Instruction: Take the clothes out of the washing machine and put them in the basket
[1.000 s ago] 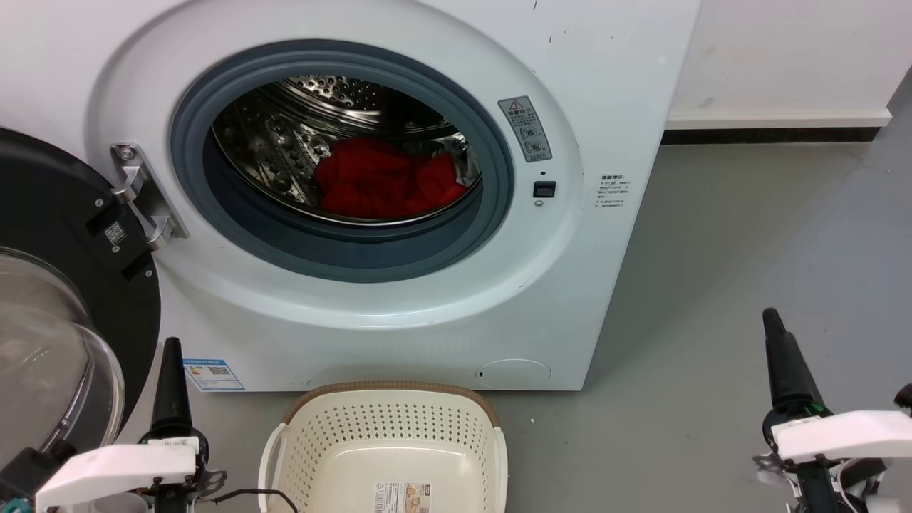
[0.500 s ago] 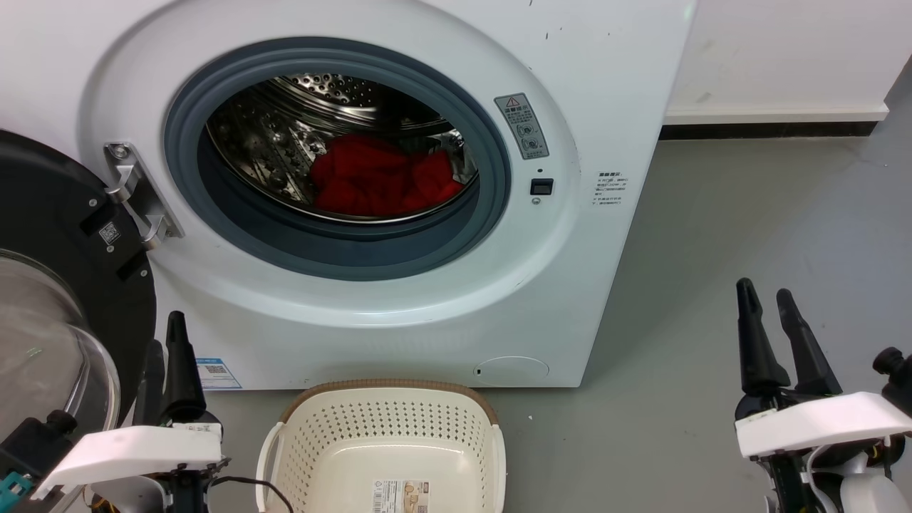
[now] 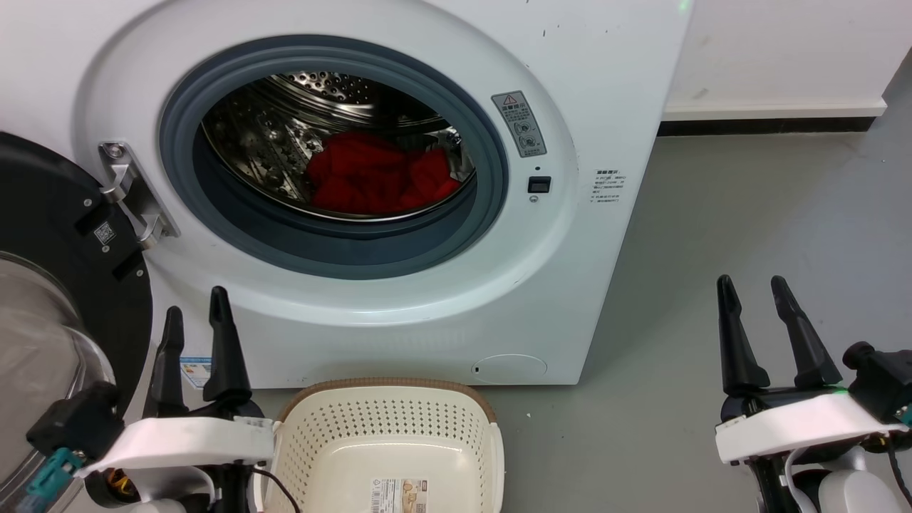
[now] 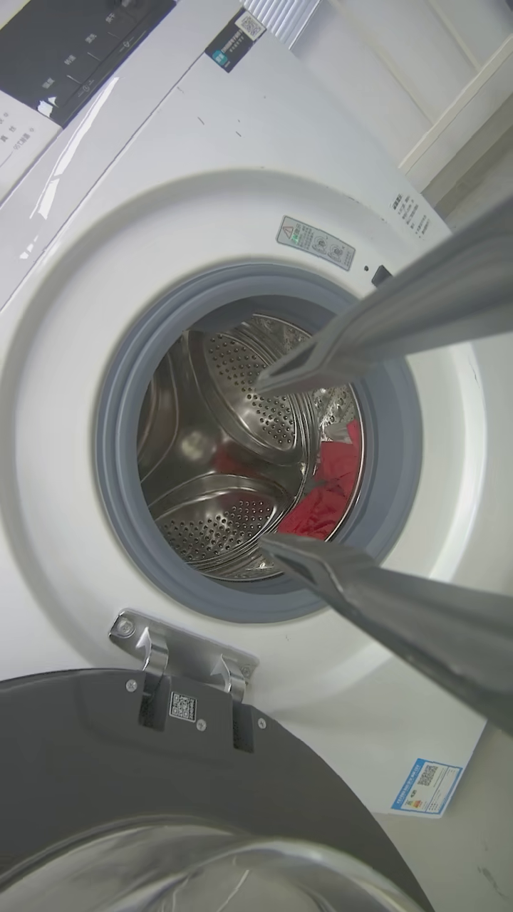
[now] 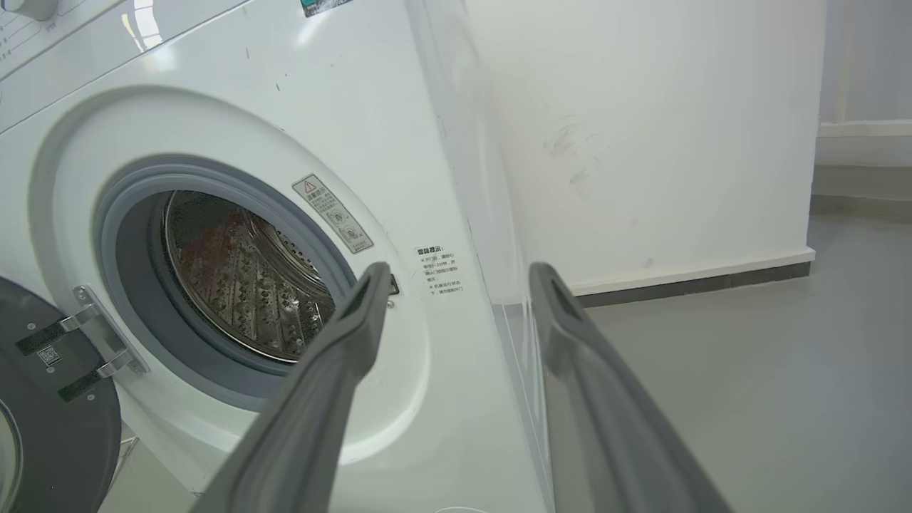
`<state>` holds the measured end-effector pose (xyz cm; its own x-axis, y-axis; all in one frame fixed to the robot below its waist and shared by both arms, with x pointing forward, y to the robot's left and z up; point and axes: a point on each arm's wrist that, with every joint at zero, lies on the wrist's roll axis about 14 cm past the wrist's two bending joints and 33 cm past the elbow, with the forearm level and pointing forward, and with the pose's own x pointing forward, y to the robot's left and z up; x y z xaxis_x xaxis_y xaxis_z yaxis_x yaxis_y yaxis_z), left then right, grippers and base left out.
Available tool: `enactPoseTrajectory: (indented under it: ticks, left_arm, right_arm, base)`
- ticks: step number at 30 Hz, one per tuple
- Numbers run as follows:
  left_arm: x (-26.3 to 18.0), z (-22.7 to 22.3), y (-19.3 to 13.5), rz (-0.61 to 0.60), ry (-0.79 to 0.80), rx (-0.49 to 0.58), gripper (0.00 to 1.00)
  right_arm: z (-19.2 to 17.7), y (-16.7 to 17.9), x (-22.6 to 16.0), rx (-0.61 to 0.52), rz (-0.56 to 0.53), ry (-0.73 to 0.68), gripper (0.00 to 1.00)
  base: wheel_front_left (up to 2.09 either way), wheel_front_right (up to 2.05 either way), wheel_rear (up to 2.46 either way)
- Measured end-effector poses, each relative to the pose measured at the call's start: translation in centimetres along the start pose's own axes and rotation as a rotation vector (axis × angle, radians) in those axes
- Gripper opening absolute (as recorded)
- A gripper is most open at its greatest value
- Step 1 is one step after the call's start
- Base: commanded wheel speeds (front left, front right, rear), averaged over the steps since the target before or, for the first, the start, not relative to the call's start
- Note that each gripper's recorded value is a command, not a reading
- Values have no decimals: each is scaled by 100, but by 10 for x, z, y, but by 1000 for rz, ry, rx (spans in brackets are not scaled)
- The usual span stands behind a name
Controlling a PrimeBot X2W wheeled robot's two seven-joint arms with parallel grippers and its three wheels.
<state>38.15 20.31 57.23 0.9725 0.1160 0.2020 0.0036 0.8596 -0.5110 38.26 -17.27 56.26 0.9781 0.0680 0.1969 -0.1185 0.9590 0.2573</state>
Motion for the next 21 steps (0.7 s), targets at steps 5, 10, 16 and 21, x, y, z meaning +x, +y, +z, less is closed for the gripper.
enactPoseTrajectory:
  ticks: [5,10,16,21]
  left_arm:
    - [-3,-4,-6,-17,5,77,100]
    - [-4,-8,-13,-44,7,153,100]
    - [-5,-12,-18,-66,8,225,100]
    - [-8,-21,-21,-82,27,284,100]
  right_arm:
    - [1,2,0,-68,11,-4,100]
    - [0,3,-1,-133,22,-2,100]
    - [-5,2,-2,-198,25,9,100]
    - [-8,2,-3,-259,32,17,100]
  base:
    - [0,0,0]
    - [0,0,0]
    - [0,0,0]
    - [0,0,0]
